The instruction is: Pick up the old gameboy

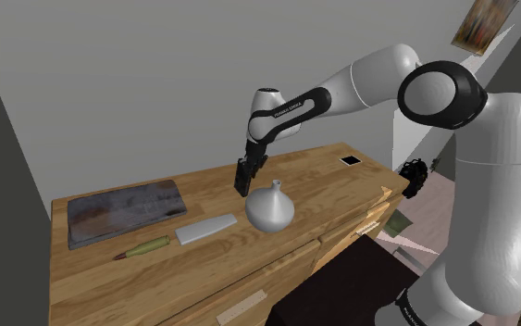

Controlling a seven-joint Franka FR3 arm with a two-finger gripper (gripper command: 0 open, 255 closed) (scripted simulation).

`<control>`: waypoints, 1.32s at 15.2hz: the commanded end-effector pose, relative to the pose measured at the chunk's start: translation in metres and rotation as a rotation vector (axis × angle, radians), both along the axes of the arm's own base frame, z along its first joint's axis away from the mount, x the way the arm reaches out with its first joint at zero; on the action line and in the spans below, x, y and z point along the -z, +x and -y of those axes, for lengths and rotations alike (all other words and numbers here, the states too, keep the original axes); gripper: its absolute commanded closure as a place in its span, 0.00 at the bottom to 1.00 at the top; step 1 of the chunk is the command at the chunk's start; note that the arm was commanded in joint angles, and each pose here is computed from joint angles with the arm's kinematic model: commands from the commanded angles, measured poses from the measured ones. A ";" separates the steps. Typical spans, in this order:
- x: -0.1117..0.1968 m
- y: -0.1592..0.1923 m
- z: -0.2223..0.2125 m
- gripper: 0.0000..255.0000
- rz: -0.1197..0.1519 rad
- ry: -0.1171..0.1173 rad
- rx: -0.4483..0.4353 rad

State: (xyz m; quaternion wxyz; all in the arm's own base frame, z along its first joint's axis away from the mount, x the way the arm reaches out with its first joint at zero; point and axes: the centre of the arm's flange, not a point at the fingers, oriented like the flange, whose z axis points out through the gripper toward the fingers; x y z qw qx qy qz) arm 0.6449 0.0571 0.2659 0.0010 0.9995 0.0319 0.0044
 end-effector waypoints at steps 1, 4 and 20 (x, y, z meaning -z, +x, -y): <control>0.000 0.000 0.000 1.00 -0.001 0.000 0.000; 0.001 -0.001 -0.001 1.00 -0.001 0.000 0.000; -0.079 -0.001 -0.001 1.00 -0.001 0.000 0.000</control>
